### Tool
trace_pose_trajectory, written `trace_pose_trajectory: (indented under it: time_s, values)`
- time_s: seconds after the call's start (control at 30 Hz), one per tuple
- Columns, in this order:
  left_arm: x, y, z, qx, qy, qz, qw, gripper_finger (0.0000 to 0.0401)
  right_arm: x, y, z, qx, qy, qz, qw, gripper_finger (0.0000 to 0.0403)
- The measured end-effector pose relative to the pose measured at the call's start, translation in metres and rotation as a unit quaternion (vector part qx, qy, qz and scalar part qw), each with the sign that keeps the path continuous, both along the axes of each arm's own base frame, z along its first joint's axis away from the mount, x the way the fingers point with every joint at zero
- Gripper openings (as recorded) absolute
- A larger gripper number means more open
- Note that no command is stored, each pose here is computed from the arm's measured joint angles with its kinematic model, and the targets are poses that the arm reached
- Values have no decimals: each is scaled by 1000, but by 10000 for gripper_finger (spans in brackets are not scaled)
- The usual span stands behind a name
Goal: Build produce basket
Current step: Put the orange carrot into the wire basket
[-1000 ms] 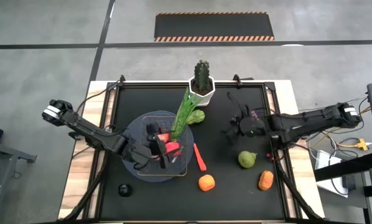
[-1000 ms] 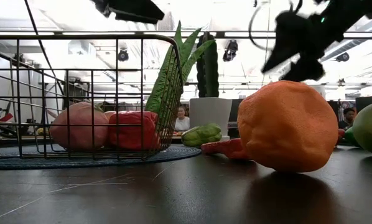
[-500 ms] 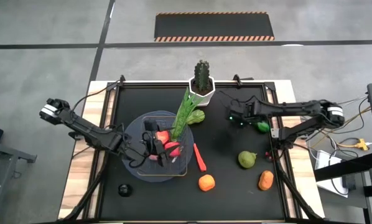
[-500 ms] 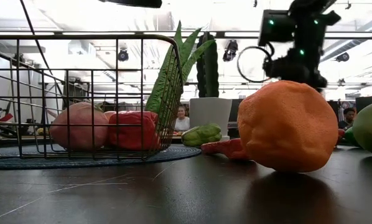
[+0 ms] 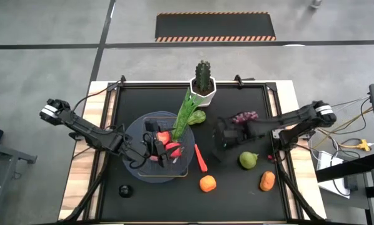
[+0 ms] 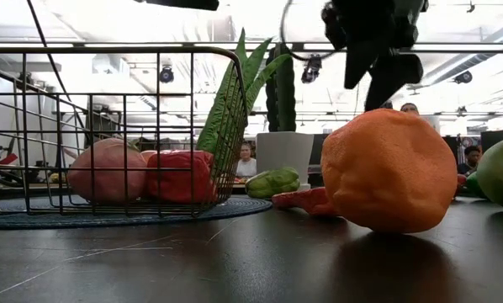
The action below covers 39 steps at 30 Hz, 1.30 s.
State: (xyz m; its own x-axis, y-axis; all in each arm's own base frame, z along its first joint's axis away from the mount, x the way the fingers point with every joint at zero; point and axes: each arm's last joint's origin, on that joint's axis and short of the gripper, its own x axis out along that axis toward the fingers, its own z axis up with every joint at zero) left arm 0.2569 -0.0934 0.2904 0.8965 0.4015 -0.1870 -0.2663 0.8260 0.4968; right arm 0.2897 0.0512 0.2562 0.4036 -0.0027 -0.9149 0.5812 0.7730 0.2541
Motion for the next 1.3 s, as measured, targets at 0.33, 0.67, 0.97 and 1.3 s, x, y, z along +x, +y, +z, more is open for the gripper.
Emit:
trace_pose_trajectory:
  time_s: [0.33,0.67,0.97,1.3]
  values:
    - [0,0,0,0,0,0,1000,333,50,38,-40,-37,48,-11,998,327]
    - [0,0,0,0,-1,-1,1000,333,79,53,-78,-62,78,-29,995,327]
    - [-2,-4,0,0,-1,-8,1000,333,86,59,-93,-62,70,-29,995,326]
    - [-6,-8,4,-4,-9,-18,1000,333,87,59,-115,-79,103,-15,991,325]
